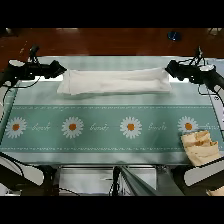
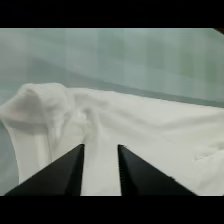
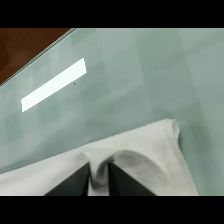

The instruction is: Fold the shirts.

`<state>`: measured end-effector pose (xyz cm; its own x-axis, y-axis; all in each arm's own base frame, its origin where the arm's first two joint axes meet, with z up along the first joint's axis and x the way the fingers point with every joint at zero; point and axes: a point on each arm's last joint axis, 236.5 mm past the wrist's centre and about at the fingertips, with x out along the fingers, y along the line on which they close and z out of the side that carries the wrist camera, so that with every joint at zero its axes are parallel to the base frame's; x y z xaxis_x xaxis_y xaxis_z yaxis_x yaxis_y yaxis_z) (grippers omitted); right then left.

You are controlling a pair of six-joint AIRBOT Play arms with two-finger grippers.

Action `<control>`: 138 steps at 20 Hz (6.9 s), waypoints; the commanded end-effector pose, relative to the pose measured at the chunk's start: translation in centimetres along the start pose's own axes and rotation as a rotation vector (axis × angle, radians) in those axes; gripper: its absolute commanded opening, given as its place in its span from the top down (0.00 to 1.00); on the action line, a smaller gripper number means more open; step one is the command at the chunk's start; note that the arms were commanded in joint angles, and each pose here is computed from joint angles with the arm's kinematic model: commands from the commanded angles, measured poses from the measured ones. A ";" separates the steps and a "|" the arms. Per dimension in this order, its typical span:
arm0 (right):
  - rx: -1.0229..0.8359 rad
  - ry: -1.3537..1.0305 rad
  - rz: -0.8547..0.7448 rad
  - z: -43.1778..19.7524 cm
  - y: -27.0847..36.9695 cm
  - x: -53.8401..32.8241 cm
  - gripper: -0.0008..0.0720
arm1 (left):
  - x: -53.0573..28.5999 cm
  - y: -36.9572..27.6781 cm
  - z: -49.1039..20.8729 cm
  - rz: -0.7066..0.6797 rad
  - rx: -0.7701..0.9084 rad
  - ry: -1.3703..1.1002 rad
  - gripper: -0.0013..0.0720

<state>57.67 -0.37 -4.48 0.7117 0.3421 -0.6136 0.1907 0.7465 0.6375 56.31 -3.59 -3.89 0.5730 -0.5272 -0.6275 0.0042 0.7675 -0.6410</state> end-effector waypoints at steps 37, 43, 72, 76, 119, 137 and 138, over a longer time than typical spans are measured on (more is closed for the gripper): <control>0.103 0.516 0.042 -7.3 -1.0 3.1 0.77 | -10.0 -6.2 0.7 0.055 0.329 0.148 0.36; -0.098 0.492 0.144 -3.8 5.5 -4.9 0.95 | -9.3 -9.1 -1.2 -0.032 0.326 0.206 0.84; -0.424 0.437 -0.101 -3.5 11.7 -27.0 0.95 | 11.6 -32.6 -26.7 -0.353 0.074 0.523 0.95; -0.401 0.428 -0.073 -3.7 12.8 -27.3 0.95 | 12.6 -32.9 -29.9 -0.345 0.056 0.579 0.95; -0.285 0.354 0.254 -21.6 31.3 3.0 0.95 | -29.5 -31.4 -9.8 -0.320 0.681 0.086 0.95; -0.569 0.705 -0.799 -5.8 0.7 -23.8 0.40 | -21.6 -18.8 -12.1 -0.041 0.580 0.319 0.95; -0.454 0.781 -0.740 -7.5 -1.0 -24.3 0.40 | -21.4 -16.3 -11.3 0.060 0.581 0.311 0.95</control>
<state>44.56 5.03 6.95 0.2578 0.0331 -0.9656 -0.0839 0.9964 0.0118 33.48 -12.63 18.64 0.2954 -0.6378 -0.7113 0.5386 0.7261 -0.4274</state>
